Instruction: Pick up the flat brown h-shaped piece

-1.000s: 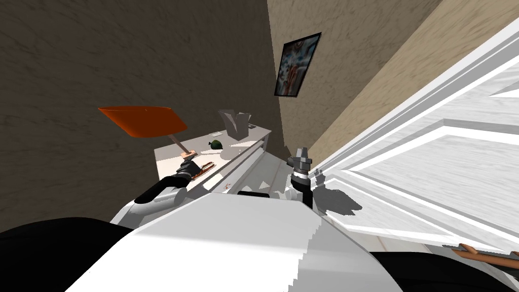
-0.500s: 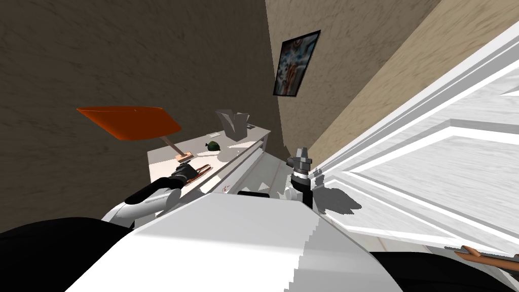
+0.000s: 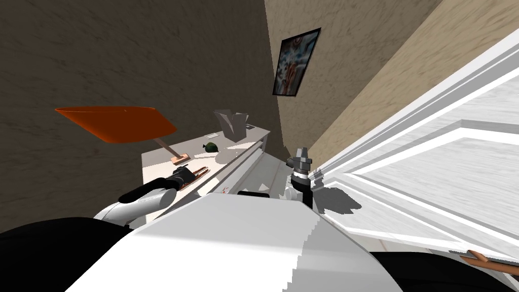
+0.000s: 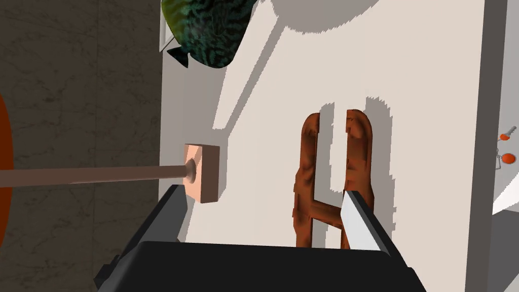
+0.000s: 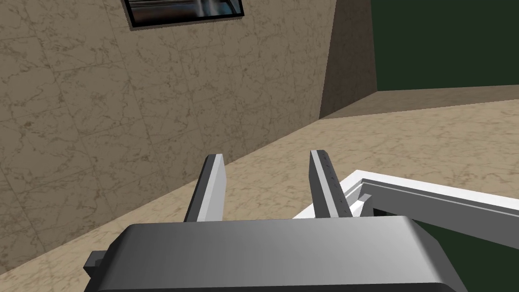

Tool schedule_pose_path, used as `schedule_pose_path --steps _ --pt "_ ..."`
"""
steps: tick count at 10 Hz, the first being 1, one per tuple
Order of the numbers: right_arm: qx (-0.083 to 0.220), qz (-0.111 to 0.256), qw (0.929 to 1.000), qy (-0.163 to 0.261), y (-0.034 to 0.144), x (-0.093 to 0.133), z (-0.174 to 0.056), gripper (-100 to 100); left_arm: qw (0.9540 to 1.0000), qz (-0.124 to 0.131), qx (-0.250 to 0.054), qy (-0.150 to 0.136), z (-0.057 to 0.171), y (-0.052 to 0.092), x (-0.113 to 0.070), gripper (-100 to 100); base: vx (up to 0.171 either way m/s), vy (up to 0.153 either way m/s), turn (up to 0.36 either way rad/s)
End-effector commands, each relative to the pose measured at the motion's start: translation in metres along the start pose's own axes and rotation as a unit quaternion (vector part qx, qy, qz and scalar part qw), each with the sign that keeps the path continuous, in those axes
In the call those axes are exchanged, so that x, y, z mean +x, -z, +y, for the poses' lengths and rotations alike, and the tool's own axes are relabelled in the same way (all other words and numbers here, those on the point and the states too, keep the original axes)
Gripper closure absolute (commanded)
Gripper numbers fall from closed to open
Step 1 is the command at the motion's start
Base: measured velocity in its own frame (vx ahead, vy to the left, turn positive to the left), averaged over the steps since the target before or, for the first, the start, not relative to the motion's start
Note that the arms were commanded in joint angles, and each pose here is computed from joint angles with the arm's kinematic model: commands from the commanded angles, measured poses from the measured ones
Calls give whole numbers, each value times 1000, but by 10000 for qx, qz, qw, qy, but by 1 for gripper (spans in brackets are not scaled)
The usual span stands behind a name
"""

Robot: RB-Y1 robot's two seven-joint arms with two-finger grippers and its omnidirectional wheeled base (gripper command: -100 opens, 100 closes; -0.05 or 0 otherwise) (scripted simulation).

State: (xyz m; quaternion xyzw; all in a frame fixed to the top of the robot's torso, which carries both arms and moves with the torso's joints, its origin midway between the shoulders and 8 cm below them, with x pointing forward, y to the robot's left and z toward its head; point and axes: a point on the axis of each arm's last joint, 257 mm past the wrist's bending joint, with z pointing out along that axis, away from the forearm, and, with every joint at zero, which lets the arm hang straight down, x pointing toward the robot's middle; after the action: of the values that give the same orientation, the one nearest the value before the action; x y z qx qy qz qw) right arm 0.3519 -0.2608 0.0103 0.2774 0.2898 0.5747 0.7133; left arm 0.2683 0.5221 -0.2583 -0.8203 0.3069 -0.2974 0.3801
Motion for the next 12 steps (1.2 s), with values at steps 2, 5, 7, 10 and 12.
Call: schedule_pose_path --steps 2,5,7,10,12 --pt "0 0 10000 0 0 0 0 0 9991 -186 -307 214 10 1 -15 -100 35 -6 -6" --pt "0 0 10000 0 0 0 0 0 9961 -404 -679 390 25 4 -30 -100 61 4 -6" --pt "0 0 10000 0 0 0 0 0 9926 -553 -925 556 33 6 -40 -100 58 7 0" --pt "0 0 10000 0 0 0 0 0 9873 -730 -1220 710 44 10 -51 -100 39 4 3" --pt "0 0 10000 0 0 0 0 0 9813 -887 -1478 853 54 15 -60 -100 60 8 7"
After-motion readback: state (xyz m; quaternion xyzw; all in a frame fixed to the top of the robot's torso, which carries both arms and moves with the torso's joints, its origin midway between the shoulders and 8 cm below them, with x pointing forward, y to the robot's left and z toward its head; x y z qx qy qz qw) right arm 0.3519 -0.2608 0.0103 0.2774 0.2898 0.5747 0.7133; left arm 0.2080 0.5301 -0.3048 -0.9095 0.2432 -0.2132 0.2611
